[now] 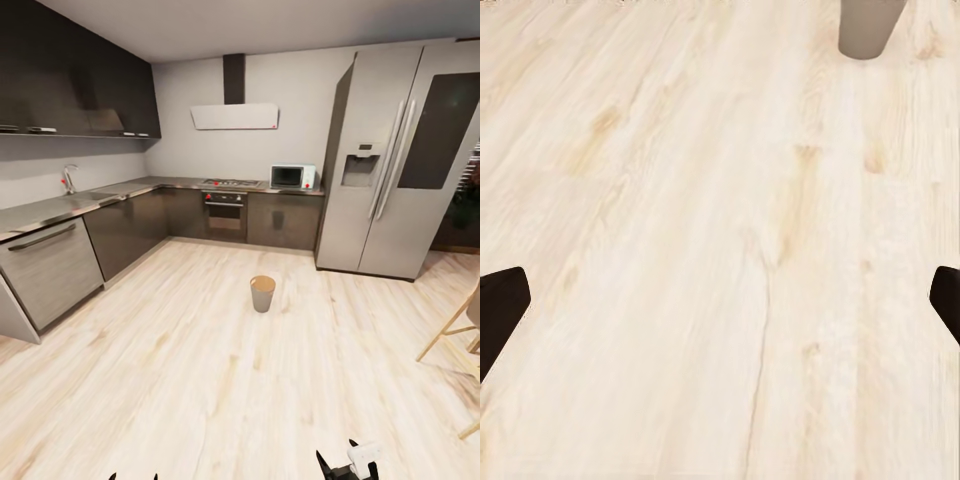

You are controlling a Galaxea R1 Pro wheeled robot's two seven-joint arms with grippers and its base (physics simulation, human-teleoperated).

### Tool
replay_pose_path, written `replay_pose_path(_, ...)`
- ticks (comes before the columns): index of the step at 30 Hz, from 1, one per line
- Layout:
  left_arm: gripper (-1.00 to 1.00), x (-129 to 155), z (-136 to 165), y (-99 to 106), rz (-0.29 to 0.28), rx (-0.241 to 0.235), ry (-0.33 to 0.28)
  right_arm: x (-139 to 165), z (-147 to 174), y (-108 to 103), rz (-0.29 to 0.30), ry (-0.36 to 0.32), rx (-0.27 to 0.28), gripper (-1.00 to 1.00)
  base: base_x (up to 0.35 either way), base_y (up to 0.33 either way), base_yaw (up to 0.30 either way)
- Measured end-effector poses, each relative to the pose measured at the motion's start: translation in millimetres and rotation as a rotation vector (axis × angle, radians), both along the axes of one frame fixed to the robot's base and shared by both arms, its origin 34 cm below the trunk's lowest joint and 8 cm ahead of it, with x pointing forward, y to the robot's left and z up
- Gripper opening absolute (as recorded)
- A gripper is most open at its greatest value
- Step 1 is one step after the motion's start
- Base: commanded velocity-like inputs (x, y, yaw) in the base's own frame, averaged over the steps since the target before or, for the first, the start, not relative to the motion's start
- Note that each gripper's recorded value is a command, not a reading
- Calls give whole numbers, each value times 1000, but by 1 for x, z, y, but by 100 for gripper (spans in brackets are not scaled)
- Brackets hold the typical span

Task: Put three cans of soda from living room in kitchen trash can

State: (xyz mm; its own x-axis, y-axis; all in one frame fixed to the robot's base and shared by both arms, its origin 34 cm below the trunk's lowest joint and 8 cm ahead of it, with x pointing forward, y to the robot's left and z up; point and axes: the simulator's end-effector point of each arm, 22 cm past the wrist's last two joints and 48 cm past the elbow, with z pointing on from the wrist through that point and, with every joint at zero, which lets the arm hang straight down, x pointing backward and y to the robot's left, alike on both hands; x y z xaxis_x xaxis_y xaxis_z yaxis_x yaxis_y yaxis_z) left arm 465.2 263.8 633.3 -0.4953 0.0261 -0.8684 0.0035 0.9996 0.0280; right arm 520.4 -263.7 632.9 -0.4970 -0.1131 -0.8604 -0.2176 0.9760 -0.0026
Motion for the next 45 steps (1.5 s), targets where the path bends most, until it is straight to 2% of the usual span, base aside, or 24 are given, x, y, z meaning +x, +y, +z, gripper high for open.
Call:
replay_pose_path(10,100,0,0,0,0,0,1,0,0,1,2,1,1,100,295,119,-29)
replay_pose_path(31,100,0,1,-1,-2,0,-3,1,2,1,1,-3,1,100,297,115,-215)
replay_pose_path(45,100,0,1,0,-2,1,-4,1,2,1,1,-3,1,100,300,109,-135)
